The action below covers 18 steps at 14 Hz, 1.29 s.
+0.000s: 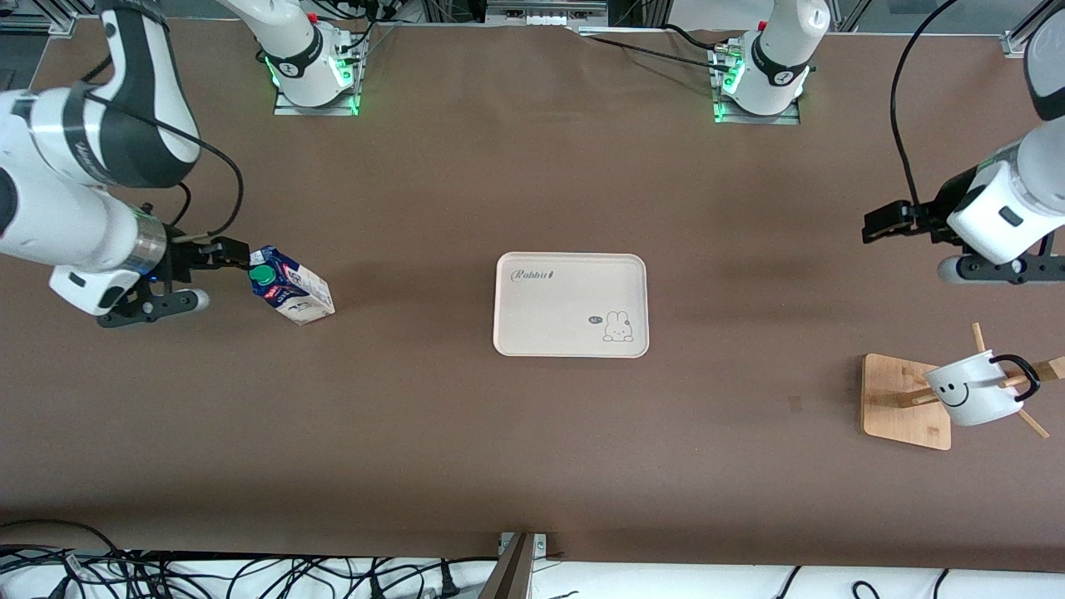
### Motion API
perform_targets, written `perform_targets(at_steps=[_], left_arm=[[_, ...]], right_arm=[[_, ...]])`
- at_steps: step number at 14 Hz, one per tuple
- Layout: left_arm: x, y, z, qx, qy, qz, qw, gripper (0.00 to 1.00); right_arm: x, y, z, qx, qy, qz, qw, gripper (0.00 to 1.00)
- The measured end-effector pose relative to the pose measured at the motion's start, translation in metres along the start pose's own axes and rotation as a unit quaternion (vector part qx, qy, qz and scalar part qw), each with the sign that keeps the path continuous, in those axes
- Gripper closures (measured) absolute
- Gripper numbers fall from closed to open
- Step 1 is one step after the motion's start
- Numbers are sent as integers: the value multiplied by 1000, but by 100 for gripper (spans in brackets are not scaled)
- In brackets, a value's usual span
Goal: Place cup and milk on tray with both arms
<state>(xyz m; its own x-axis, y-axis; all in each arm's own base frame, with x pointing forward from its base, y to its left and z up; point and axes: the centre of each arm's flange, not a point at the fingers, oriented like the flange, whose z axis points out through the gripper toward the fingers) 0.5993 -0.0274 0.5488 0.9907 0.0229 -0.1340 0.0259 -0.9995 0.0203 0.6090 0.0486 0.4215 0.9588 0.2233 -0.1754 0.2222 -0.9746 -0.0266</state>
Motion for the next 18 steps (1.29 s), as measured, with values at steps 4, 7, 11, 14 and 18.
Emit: perform_targets(at_steps=[4, 7, 11, 14, 18], left_arm=[[25, 0, 22, -3, 71, -2, 997, 0], [30, -4, 50, -8, 142, -7, 990, 0], [23, -8, 68, -12, 200, -10, 980, 0], [8, -10, 81, -15, 235, -11, 972, 0], [-8, -12, 99, -17, 260, -12, 965, 0]], right_arm=[[-4, -1, 53, -1, 1, 0, 1000, 0], [-6, -9, 66, -1, -4, -6, 1000, 0], [-8, -12, 63, 1, -3, -8, 1000, 0], [-13, -12, 78, 3, -14, -7, 1000, 0], [-17, -12, 88, 3, -18, -7, 1000, 22]])
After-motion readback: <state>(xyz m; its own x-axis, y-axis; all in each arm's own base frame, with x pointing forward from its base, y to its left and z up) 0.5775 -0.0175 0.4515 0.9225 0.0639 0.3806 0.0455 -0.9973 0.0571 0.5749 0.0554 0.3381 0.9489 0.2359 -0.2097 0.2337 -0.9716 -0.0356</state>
